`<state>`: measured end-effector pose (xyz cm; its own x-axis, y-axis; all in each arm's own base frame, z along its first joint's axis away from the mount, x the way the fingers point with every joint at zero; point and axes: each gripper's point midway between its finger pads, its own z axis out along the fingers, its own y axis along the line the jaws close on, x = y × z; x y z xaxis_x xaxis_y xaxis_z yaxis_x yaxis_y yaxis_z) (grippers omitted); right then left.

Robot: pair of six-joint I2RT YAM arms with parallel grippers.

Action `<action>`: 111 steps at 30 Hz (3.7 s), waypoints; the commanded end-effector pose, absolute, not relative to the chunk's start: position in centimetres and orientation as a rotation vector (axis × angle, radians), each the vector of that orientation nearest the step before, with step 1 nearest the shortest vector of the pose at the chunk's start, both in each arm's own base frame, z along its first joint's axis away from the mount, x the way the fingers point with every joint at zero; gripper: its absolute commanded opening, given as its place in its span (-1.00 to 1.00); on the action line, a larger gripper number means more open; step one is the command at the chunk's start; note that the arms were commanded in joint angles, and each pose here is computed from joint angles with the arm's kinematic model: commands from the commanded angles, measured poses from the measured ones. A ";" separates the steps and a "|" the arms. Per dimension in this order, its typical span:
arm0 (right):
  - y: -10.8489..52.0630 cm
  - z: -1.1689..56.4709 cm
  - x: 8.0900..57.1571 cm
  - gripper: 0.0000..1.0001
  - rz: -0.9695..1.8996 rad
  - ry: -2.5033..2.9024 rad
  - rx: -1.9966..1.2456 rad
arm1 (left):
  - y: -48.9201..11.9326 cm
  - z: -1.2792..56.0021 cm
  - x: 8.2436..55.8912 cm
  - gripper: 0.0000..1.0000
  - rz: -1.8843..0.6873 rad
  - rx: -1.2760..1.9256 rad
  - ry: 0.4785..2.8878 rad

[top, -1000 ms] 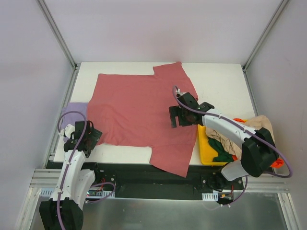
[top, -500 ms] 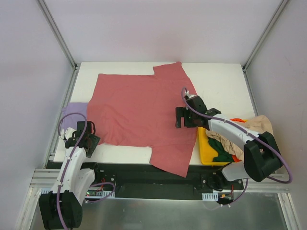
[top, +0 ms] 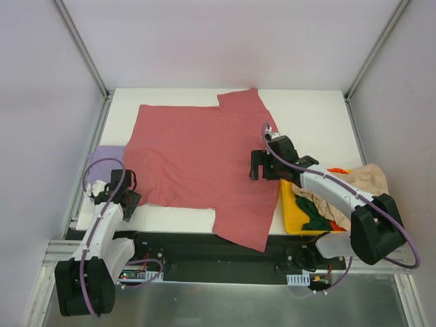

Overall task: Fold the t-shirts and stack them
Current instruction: Grap the side of the flattened tshirt closest away from the robot with both arms

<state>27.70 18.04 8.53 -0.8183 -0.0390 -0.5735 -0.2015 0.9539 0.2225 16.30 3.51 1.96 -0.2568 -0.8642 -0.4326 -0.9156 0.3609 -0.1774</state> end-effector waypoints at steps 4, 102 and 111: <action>17.7 9.1 28.0 0.92 0.364 2.476 -0.158 | 4.3 2.4 18.1 0.00 0.147 -1.515 2.119; 18.0 3.3 6.1 -0.99 -0.048 2.757 -1.060 | 4.2 10.5 22.6 -1.00 -0.033 -1.248 1.991; 18.2 9.4 11.5 -0.99 0.100 2.620 -0.837 | 4.3 12.2 23.7 -1.00 -0.036 -1.242 1.977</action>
